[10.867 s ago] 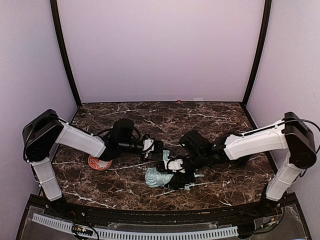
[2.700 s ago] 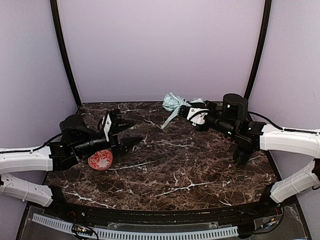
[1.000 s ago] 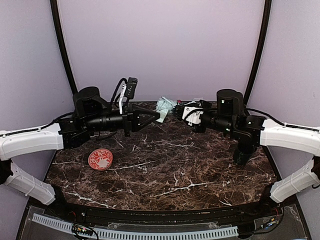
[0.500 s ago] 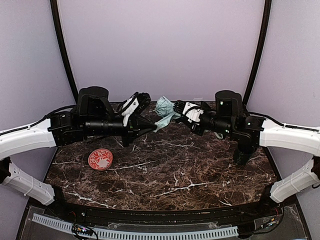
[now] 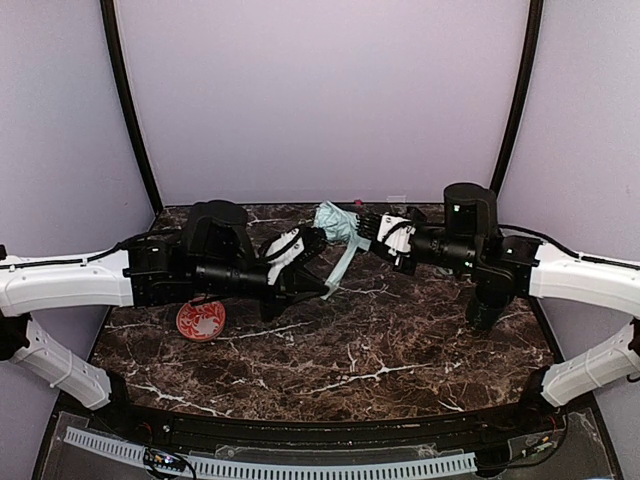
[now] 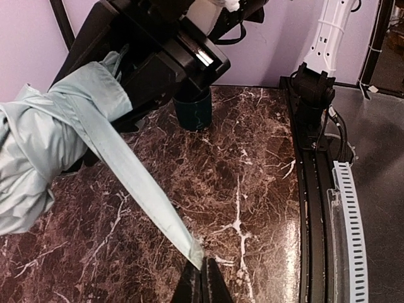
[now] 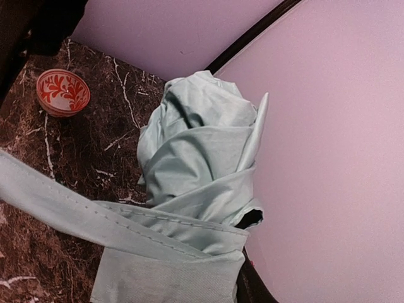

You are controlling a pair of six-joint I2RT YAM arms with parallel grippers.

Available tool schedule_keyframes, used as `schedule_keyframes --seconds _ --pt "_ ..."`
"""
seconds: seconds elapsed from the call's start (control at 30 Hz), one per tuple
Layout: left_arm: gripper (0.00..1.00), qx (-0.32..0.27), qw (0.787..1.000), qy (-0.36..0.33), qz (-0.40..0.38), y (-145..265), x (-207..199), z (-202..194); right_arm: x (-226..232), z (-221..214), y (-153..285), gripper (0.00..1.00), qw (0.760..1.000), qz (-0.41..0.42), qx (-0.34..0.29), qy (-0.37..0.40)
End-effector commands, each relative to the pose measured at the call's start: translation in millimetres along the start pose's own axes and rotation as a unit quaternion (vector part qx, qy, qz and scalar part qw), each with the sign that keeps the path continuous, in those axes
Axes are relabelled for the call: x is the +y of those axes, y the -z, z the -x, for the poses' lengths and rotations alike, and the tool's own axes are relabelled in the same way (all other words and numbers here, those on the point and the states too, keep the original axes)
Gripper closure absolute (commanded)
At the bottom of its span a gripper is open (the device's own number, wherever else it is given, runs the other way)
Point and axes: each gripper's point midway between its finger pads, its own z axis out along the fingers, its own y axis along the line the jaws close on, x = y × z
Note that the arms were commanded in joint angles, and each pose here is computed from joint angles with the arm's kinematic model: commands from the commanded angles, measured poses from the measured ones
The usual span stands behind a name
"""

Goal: Put away the umbrella

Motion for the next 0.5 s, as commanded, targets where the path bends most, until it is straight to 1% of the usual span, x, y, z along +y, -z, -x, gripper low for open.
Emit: schedule_keyframes --seconds 0.0,0.07,0.1,0.17,0.23,0.33,0.4,0.47 --pt "1.0 0.044 0.993 -0.062 0.094 24 20 5 -19 6 18 1.0 0.997 -0.025 -0.013 0.076" --pt "1.0 0.062 0.979 -0.106 0.163 40 37 11 -6 -13 13 1.0 0.996 0.005 0.025 0.082" --pt "1.0 0.067 0.97 -0.138 0.189 46 39 16 -2 -20 11 1.0 0.996 0.011 0.04 0.08" --pt "1.0 0.073 0.944 -0.232 0.221 51 33 25 -1 -30 8 1.0 0.996 0.008 0.059 0.07" --pt "1.0 0.076 0.908 -0.31 0.27 53 30 35 0 -37 3 1.0 0.996 0.003 0.07 0.061" --pt "1.0 0.089 0.852 -0.389 0.34 51 27 53 -2 -41 -6 1.0 0.996 -0.003 0.08 0.036" --pt "1.0 0.102 0.804 -0.444 0.381 50 25 62 -5 -41 -12 1.0 0.996 -0.008 0.081 0.021" --pt "1.0 0.101 0.758 -0.483 0.426 53 24 71 -8 -42 -16 1.0 0.997 -0.013 0.081 0.007"
